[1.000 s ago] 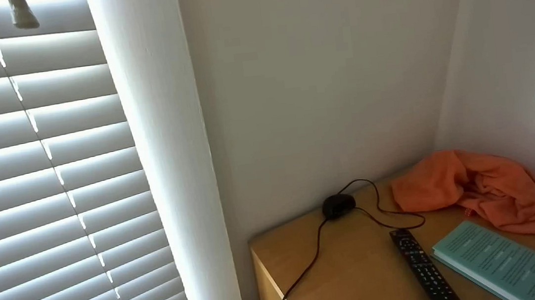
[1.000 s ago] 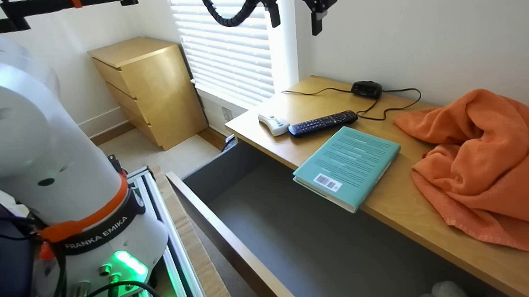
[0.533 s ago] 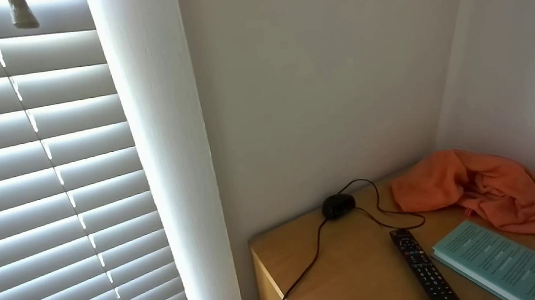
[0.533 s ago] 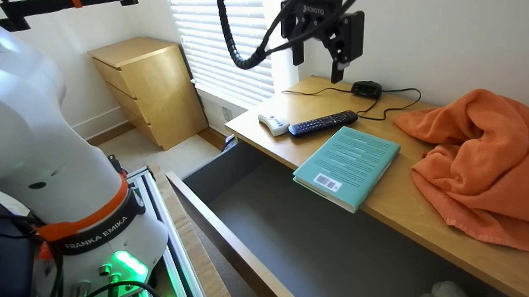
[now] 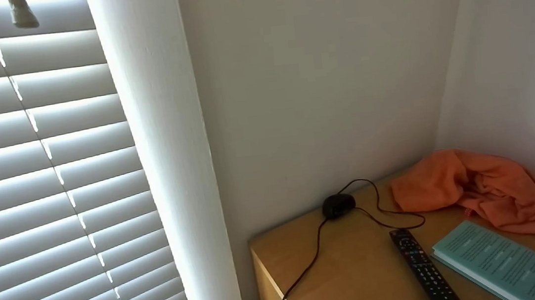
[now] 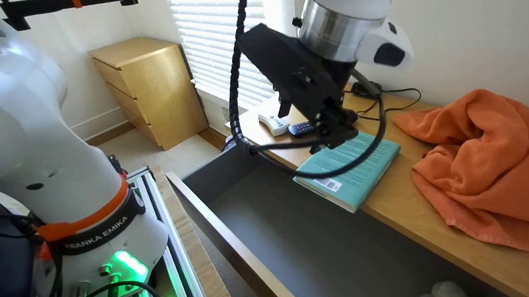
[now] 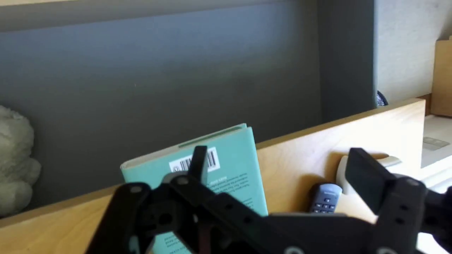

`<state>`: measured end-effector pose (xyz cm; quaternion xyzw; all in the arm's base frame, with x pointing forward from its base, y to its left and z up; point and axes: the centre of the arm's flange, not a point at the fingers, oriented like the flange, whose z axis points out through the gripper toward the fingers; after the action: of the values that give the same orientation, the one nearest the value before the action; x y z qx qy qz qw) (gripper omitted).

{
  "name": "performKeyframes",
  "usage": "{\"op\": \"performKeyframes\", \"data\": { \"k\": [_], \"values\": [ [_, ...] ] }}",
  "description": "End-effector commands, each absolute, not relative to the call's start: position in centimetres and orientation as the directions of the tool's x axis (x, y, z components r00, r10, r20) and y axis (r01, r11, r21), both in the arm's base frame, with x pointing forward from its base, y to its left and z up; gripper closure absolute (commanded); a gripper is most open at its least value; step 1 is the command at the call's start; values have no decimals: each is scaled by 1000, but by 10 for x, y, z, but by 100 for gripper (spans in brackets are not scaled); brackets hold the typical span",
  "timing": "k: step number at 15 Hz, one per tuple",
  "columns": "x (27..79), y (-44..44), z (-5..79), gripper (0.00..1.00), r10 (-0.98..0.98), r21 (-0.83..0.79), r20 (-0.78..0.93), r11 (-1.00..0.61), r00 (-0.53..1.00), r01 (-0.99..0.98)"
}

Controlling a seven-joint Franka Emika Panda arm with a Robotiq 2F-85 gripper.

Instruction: Turn the book over

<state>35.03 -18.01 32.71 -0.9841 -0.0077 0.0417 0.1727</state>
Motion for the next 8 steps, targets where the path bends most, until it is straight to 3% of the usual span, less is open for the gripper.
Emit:
{"op": "performKeyframes", "data": {
  "k": [1,8],
  "values": [
    [336,-214,297,0,59,-415,-85,-910,995,19],
    [326,-229,282,0,35,-425,-88,-905,996,-6]
  ]
}}
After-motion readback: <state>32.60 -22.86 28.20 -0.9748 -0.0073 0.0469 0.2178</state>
